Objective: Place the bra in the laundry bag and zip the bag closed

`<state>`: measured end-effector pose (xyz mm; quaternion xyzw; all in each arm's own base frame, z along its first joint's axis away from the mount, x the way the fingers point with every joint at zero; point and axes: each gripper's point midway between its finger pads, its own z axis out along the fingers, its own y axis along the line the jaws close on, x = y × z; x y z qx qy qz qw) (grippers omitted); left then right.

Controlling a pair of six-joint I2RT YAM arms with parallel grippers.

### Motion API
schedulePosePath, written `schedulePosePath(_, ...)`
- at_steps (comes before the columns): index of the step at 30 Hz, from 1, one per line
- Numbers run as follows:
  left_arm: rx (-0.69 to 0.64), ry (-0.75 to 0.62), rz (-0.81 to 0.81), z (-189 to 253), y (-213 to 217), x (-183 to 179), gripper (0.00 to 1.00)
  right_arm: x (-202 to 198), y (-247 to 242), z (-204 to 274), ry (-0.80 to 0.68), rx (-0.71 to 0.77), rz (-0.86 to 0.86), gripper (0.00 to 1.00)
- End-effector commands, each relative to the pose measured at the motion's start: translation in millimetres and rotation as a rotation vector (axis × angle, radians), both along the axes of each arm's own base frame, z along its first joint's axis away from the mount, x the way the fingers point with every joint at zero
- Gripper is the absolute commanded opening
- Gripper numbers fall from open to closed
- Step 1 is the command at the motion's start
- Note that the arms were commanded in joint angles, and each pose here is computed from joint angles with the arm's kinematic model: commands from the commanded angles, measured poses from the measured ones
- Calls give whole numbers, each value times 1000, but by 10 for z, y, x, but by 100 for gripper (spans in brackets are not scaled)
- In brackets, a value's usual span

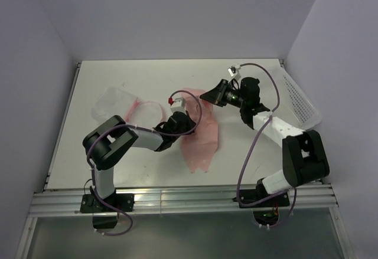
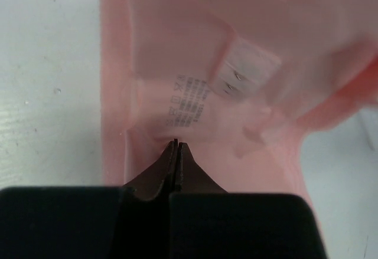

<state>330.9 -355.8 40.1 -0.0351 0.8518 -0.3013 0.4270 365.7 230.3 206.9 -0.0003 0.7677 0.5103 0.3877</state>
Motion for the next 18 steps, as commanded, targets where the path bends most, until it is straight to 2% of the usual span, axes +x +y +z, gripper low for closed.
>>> schedulePosePath(1,-73,-77,92,230,-62,226,0,-148,-63,159,-59,33,-15,0)
schedulePosePath(4,-91,-81,135,235,28,214,0,-297,-144,77,-39,28,-51,0)
schedulePosePath(8,-159,-127,115,418,70,59,0,-557,-191,-113,-2,51,-64,0)
schedulePosePath(14,-236,-129,19,705,209,-433,3,-592,-256,-252,21,24,-103,0)
schedulePosePath(18,-180,-73,13,614,411,-764,4,-647,-209,-149,9,63,-76,0)
